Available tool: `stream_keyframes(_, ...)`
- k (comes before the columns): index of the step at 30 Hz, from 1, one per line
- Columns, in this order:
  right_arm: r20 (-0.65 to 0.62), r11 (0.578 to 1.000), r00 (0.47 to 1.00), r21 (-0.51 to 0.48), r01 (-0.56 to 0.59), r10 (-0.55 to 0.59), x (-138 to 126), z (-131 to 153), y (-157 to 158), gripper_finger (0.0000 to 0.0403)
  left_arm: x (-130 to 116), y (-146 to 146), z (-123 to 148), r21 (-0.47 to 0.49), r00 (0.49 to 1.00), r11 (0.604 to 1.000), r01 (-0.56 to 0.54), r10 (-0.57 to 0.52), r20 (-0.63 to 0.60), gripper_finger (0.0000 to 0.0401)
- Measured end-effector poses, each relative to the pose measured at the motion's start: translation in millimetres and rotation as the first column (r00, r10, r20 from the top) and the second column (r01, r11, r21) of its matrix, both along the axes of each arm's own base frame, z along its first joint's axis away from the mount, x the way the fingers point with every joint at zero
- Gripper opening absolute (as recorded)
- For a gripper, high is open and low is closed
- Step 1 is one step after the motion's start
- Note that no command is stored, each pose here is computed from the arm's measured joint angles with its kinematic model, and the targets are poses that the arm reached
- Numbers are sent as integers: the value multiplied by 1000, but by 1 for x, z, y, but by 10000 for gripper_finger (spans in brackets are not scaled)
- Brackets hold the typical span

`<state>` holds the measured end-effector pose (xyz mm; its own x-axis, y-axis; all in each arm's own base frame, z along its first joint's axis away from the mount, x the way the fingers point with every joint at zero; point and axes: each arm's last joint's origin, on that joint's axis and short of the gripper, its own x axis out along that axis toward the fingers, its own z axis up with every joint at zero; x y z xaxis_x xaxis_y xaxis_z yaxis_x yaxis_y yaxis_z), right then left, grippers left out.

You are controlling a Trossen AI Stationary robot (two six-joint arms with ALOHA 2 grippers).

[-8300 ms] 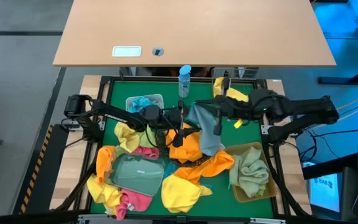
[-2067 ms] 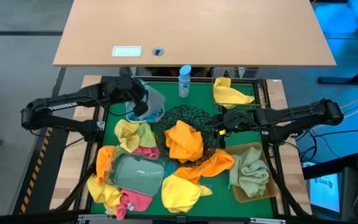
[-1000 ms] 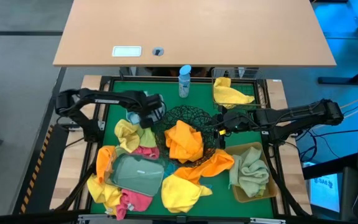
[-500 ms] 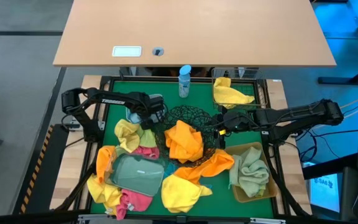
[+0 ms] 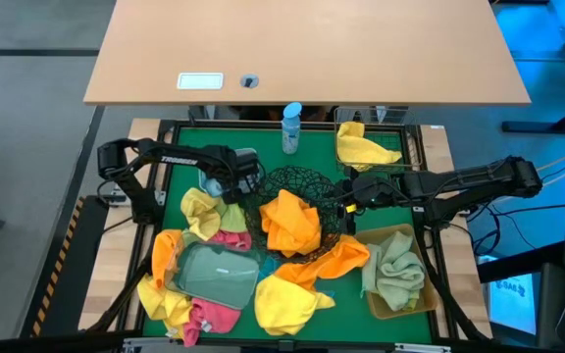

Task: Sort microfiber towel by color & place in baskets
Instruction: Put the light blue microfiber towel into the white bin

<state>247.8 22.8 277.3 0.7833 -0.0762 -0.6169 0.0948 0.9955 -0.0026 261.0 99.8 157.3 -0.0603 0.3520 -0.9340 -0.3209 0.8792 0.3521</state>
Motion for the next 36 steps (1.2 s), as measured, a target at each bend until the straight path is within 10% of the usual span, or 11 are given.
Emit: stream_keyframes(36, -2, 1000, 1000, 0, 0, 0, 0, 0, 0, 182, 24, 14, 103, -100, 998, 994, -35, 40, 54, 115)
